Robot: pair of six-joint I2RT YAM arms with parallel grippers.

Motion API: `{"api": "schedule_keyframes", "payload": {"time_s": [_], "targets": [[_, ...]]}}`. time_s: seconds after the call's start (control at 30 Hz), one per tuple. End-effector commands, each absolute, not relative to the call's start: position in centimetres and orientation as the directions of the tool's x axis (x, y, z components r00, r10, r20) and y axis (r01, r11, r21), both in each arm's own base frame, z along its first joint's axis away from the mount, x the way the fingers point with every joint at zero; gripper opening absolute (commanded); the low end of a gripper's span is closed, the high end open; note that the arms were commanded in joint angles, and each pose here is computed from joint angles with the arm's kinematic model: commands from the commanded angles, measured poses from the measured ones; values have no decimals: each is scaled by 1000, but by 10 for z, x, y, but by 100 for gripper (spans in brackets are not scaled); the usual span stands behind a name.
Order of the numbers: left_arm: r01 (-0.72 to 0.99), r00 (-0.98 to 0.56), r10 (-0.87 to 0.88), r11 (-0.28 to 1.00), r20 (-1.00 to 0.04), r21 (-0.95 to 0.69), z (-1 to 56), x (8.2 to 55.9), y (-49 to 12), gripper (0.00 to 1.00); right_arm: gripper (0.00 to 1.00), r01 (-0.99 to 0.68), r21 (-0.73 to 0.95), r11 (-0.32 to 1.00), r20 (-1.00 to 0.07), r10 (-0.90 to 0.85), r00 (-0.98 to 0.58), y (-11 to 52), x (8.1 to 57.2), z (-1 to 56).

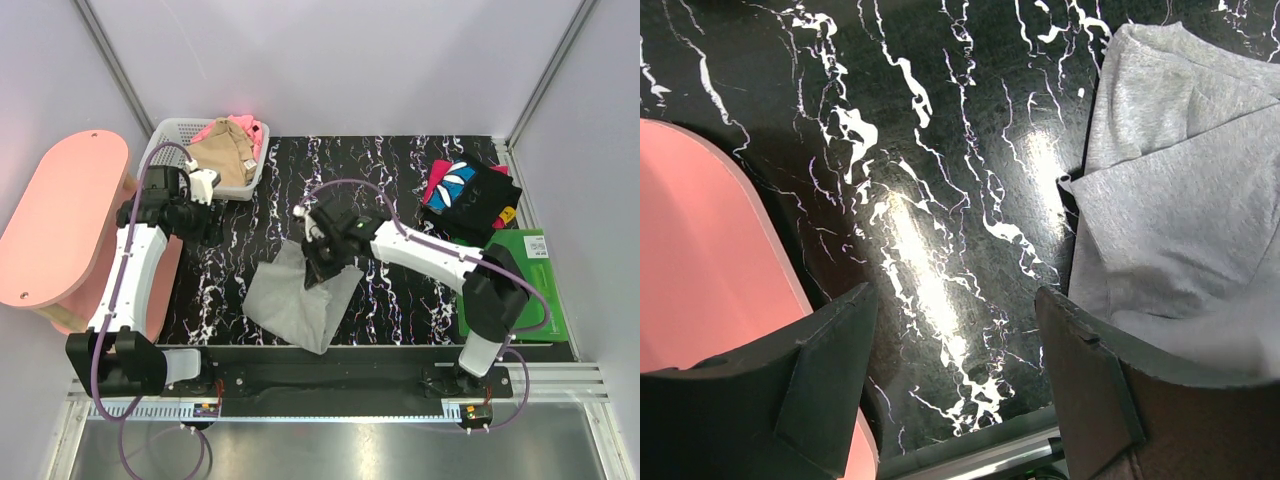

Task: Fold and stack the t-shirts
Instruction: Fold the long partially folded tshirt into a neat square

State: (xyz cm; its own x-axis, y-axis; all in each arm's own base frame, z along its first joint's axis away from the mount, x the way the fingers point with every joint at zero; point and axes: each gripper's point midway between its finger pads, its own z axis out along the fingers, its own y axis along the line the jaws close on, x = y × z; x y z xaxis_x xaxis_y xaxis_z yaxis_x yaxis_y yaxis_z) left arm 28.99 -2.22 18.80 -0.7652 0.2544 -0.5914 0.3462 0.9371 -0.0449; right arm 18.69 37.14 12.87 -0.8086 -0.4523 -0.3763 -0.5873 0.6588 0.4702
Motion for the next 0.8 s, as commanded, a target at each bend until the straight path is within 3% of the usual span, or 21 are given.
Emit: {"api": "schedule_keyframes", "payload": {"time_s": [0.0,0.2,0.6,0.77], "targets": [[390,-750,288,920,-595,-46,187,293,-32,69,0,-571,622,536,-421,-386,-821,388,209,146],[485,-732,356,871,-581,-78,182,283,-63,69,0,-479,697,533,-331,-352,-875,388,239,109],[672,-676,512,724,-530,-158,158,245,-126,69,0,-447,674,589,-339,-291,-895,361,275,103],[702,-689,529,658,-495,-274,140,229,-145,68,0,-459,623,633,-337,-312,-888,355,280,106]]}}
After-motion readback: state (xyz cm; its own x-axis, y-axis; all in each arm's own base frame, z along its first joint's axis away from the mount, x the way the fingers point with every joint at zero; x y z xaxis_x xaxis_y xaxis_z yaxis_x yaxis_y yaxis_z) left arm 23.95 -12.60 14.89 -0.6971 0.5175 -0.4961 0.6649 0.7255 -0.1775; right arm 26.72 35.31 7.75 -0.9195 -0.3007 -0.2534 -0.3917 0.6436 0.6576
